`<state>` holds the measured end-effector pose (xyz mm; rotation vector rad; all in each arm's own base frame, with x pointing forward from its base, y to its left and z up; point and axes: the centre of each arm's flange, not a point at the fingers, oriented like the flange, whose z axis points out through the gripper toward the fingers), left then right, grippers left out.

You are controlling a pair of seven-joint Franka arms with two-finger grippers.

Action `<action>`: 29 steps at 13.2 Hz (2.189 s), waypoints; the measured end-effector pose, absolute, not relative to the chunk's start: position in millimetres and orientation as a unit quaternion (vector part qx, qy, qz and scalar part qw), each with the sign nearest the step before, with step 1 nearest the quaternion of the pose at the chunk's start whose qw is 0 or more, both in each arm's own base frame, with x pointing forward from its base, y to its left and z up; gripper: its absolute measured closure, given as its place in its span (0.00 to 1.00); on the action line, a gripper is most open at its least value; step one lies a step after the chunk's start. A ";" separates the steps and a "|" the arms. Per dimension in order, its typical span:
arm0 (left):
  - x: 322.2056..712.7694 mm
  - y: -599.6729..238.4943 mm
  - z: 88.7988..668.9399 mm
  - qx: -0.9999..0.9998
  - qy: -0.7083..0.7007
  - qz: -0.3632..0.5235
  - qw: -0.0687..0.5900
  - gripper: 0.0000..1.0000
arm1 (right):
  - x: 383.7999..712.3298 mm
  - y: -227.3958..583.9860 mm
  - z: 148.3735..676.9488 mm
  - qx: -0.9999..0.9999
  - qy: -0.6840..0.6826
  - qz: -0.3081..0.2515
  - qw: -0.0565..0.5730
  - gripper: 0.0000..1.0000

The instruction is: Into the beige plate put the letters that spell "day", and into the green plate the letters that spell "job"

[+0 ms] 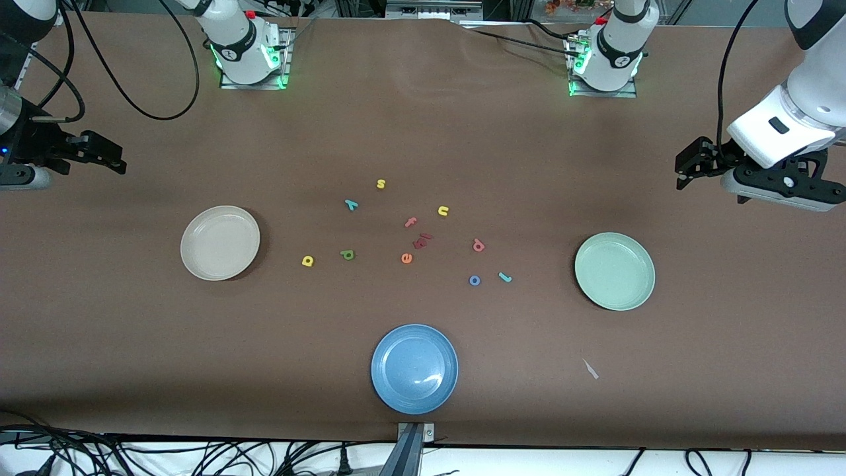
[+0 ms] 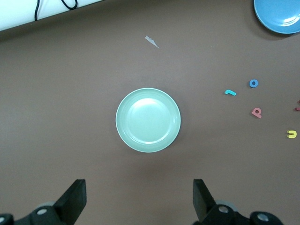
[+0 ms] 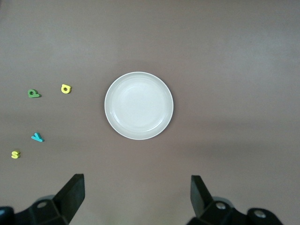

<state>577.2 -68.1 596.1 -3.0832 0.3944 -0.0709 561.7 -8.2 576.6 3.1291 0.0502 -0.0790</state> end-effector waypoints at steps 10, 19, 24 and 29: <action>577.2 -68.3 596.1 -0.992 0.127 -0.023 0.016 0.00 | 561.6 -8.2 576.6 1.000 0.016 -0.025 0.006 0.00; 577.8 -69.6 603.5 -0.991 0.128 -0.030 0.016 0.00 | 561.6 -8.2 576.6 1.000 0.016 -0.025 0.006 0.00; 577.8 -69.6 603.8 -0.991 0.128 -0.031 0.016 0.00 | 561.6 -8.2 576.5 1.000 0.016 -0.026 0.006 0.00; 577.8 -69.3 603.8 -0.991 0.128 -0.031 0.016 0.00 | 561.7 -8.2 576.3 1.000 0.016 -0.026 0.006 0.00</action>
